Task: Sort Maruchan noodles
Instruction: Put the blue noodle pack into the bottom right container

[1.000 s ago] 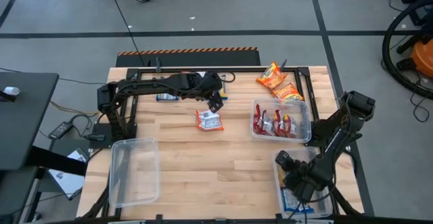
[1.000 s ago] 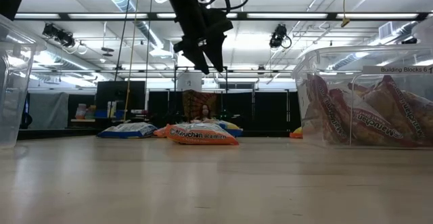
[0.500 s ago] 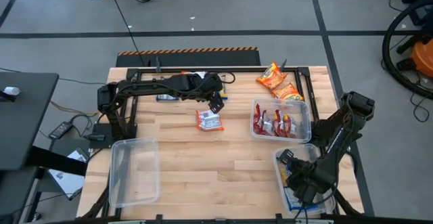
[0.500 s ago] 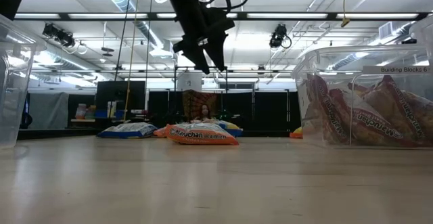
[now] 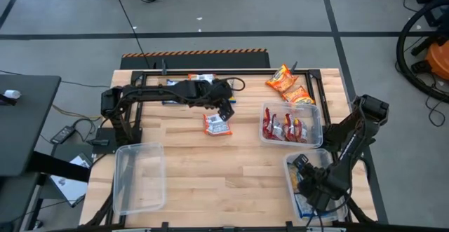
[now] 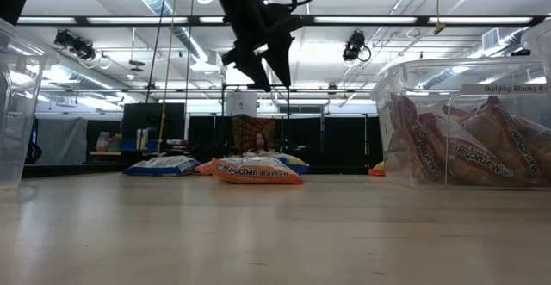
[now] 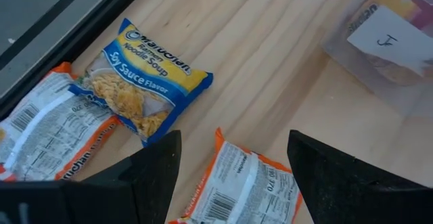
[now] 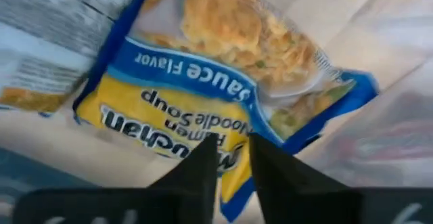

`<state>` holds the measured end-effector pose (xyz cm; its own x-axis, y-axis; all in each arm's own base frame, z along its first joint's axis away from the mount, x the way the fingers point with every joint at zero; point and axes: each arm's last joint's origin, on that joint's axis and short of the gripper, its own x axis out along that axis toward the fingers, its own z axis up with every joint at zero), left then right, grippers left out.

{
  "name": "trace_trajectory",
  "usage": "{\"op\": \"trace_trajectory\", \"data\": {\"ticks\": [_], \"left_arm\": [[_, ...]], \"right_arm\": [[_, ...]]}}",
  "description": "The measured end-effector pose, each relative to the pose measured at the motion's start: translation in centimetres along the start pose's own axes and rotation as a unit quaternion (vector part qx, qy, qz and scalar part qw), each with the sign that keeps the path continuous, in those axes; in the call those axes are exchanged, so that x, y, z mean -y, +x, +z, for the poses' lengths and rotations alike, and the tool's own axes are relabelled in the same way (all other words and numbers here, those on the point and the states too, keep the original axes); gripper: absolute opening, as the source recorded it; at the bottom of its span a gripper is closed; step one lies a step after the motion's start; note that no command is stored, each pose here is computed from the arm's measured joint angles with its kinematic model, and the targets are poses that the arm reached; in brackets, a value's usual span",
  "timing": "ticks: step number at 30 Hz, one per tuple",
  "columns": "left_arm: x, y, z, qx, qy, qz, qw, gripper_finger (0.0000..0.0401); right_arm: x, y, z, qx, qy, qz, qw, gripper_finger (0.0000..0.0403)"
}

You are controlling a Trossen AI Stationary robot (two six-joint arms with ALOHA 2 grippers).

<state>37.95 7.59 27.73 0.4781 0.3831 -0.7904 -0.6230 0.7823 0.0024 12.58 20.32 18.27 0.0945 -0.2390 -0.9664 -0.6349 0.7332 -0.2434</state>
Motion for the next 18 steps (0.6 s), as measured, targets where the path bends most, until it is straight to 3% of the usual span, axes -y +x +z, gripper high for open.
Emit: {"op": "trace_trajectory", "data": {"ticks": [4,7,18], "left_arm": [[0.0,0.0,0.0,-0.001,-0.002,0.000,1.000,0.0274],[0.0,0.0,0.0,-0.001,-0.004,0.001,1.000,0.0274],[-0.1,0.0,0.1,0.004,-0.007,0.008,1.000,0.0274]], "right_arm": [[0.3,0.2,-0.6,-0.027,-0.012,-0.019,0.999,0.0151],[0.5,0.5,-0.6,-0.018,-0.034,-0.029,0.999,0.0164],[0.1,3.2,-1.4,-0.013,-0.040,-0.013,0.999,0.0127]]}}
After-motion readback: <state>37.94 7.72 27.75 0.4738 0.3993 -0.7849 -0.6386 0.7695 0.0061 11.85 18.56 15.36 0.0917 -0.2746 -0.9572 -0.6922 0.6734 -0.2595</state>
